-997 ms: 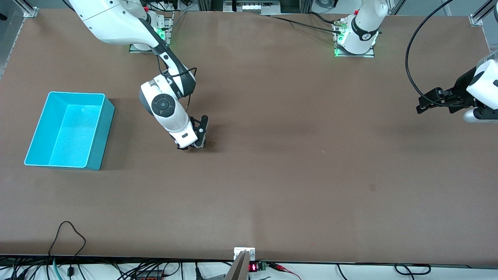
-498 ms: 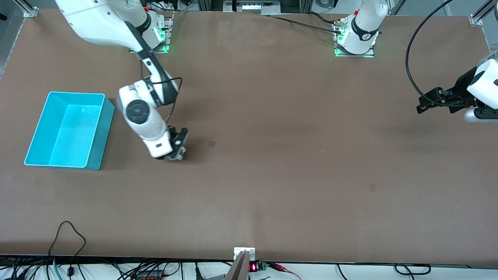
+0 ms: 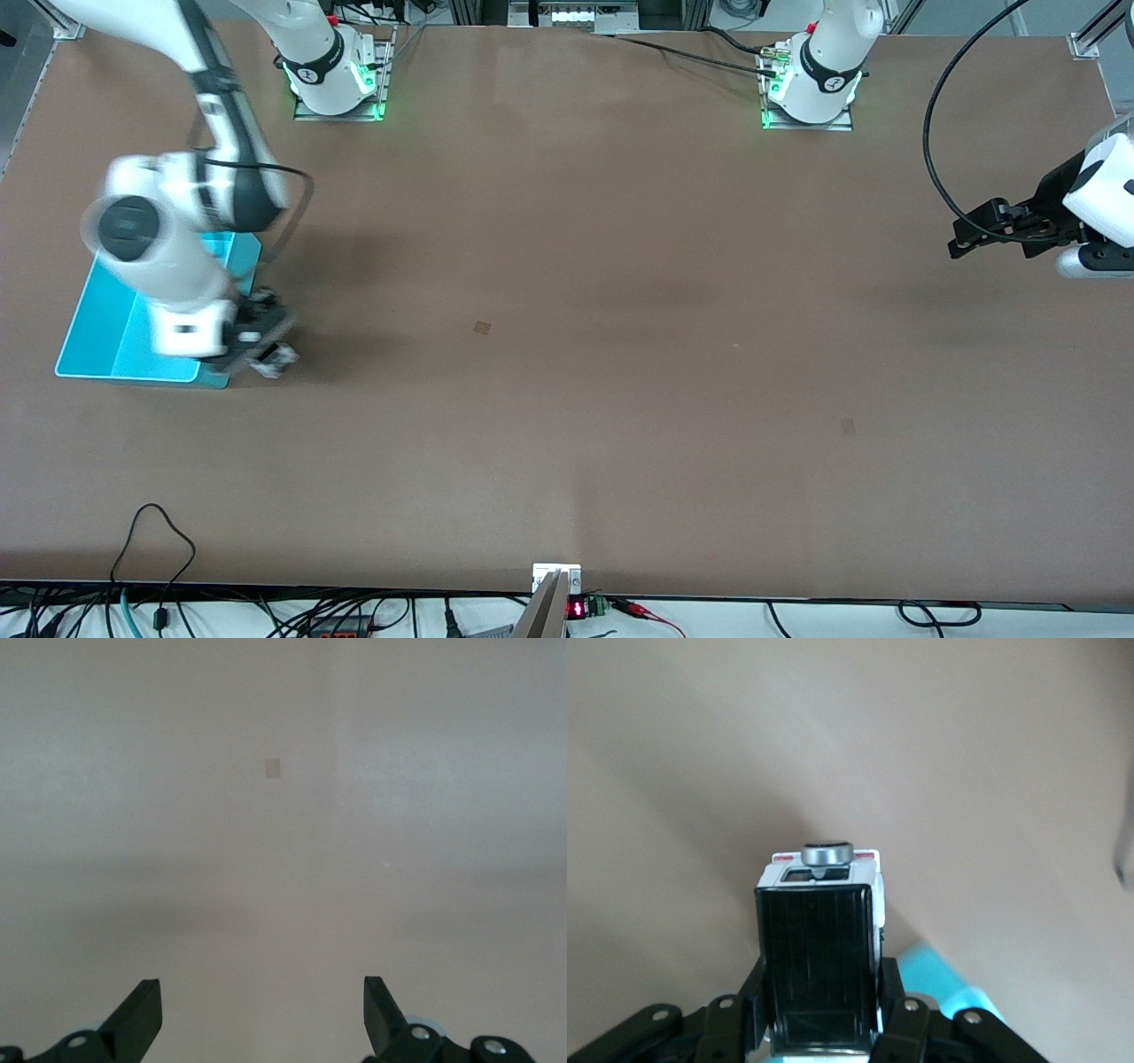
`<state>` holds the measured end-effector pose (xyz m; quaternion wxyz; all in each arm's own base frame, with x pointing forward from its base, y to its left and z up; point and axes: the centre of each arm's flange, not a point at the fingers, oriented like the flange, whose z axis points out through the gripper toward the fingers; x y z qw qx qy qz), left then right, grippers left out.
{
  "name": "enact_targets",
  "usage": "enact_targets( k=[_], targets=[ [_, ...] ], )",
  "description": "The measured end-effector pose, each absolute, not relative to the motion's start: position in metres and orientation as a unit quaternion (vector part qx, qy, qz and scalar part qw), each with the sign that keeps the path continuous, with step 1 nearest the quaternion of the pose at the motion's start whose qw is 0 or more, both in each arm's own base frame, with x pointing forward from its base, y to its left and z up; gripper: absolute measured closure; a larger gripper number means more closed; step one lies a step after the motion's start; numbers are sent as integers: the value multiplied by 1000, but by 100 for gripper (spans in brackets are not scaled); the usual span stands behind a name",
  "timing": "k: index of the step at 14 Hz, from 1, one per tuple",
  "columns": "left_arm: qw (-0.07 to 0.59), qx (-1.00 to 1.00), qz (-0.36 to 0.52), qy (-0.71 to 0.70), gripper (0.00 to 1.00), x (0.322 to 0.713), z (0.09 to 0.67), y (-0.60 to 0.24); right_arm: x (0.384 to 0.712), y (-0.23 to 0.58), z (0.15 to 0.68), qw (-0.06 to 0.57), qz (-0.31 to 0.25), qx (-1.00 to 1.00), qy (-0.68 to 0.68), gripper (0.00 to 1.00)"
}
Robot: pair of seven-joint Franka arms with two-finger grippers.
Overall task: Wind and store white jeep toy
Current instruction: 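Lift the jeep with the right gripper and carry it over the bin, then lower the jeep into the blue bin and open the right gripper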
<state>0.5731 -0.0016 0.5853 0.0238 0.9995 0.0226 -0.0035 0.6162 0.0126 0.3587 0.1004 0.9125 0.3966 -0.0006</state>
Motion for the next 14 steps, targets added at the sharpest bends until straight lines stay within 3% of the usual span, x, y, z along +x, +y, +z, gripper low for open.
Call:
enact_targets(
  k=[3,6,14],
  targets=[
    [24,1000,-4,14,0,573,586,-11,606,-74,388,99,5,945,310,49],
    [24,1000,-7,11,0,571,587,-14,593,-129,382,78,4,972,224,49],
    [24,1000,-3,7,0,568,592,-18,552,-160,293,53,-67,996,-3,49]
  ],
)
